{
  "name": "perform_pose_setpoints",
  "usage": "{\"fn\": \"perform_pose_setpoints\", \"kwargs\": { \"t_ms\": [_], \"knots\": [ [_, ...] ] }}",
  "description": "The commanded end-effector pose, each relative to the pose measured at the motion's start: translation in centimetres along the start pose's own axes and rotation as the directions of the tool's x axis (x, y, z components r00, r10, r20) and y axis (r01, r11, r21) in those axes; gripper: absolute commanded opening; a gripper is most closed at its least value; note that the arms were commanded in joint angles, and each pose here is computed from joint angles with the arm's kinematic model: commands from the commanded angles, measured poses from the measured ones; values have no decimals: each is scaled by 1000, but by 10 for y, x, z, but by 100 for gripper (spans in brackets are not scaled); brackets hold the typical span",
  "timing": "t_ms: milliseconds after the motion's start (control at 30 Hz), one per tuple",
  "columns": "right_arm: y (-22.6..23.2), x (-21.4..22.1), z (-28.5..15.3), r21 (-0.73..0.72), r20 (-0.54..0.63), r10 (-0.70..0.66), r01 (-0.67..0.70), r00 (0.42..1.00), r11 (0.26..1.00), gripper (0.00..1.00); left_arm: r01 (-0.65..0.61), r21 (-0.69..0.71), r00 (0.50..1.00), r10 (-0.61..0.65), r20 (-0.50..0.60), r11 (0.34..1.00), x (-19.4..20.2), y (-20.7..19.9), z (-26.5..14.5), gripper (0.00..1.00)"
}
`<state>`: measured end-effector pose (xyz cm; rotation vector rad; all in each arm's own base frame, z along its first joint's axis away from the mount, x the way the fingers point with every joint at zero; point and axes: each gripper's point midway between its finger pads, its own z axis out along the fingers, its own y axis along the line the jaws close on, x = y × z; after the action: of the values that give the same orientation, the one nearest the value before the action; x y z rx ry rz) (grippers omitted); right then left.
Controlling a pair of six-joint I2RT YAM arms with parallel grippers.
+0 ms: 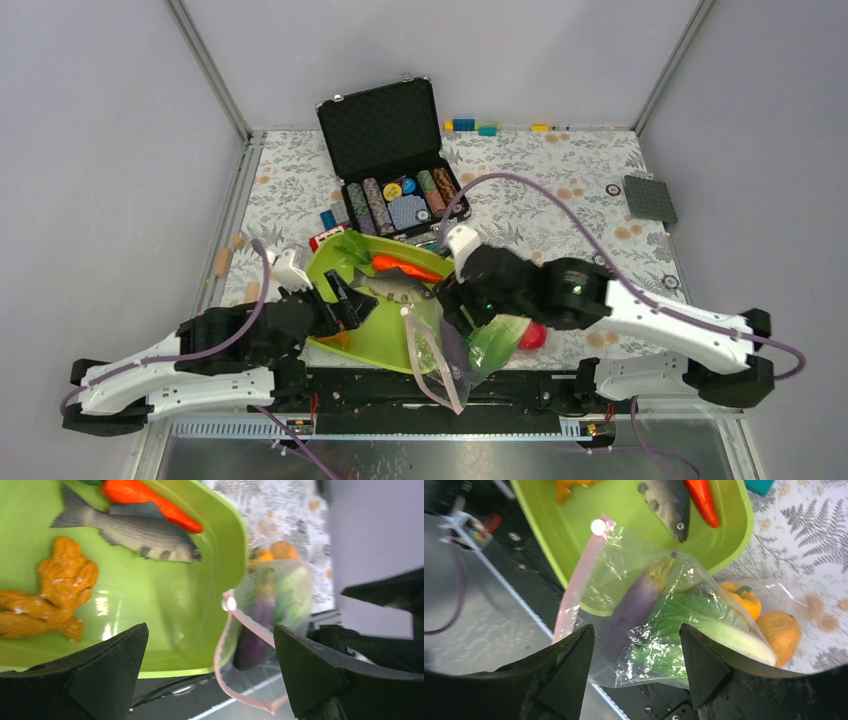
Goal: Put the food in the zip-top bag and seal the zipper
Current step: Pick up the zipper food storage bag at the center of the board.
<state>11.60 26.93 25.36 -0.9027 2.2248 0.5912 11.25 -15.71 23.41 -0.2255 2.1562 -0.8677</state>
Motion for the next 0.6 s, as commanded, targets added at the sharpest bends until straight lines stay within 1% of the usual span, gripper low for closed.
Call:
{"fn": "perform_pose_setpoints", "kwargs": {
  "t_ms": [0, 67, 100, 133, 167, 267, 367, 433, 500, 567],
  "knots": [
    [-3, 9, 2, 196, -26, -98, 101, 995, 975, 72, -12, -200, 999, 20, 41, 980, 0, 27, 13, 99],
    [17, 21, 11, 182, -63, -142, 151, 988, 972, 73, -28, -265, 998, 40, 41, 964, 1, 34, 16, 99],
    [27, 26, 16, 179, -85, -172, 185, 981, 966, 77, -27, -283, 998, 42, 44, 959, 1, 36, 17, 99],
    [31, 28, 19, 195, -99, -191, 208, 977, 959, 85, -29, -294, 998, 44, 45, 956, 2, 37, 18, 99],
    [35, 29, 21, 220, -107, -205, 224, 973, 950, 87, -30, -304, 998, 46, 46, 952, 4, 40, 20, 99],
    [50, 25, 25, 249, -89, -217, 233, 972, 940, 88, -10, -316, 998, 30, 57, 949, 7, 46, 23, 99],
    [68, 20, 27, 217, -55, -211, 217, 976, 952, 90, 7, -316, 998, 13, 60, 949, 9, 50, 23, 99],
    [72, 28, 33, 230, -83, -218, 232, 972, 945, 90, 10, -311, 998, 9, 58, 950, 10, 52, 22, 99],
    [69, 42, 39, 266, -134, -221, 250, 966, 931, 90, 12, -307, 998, 6, 57, 952, 11, 54, 22, 99],
    [59, 56, 40, 328, -179, -207, 257, 962, 909, 89, 18, -303, 998, -1, 57, 953, 12, 55, 21, 99]
  ]
}}
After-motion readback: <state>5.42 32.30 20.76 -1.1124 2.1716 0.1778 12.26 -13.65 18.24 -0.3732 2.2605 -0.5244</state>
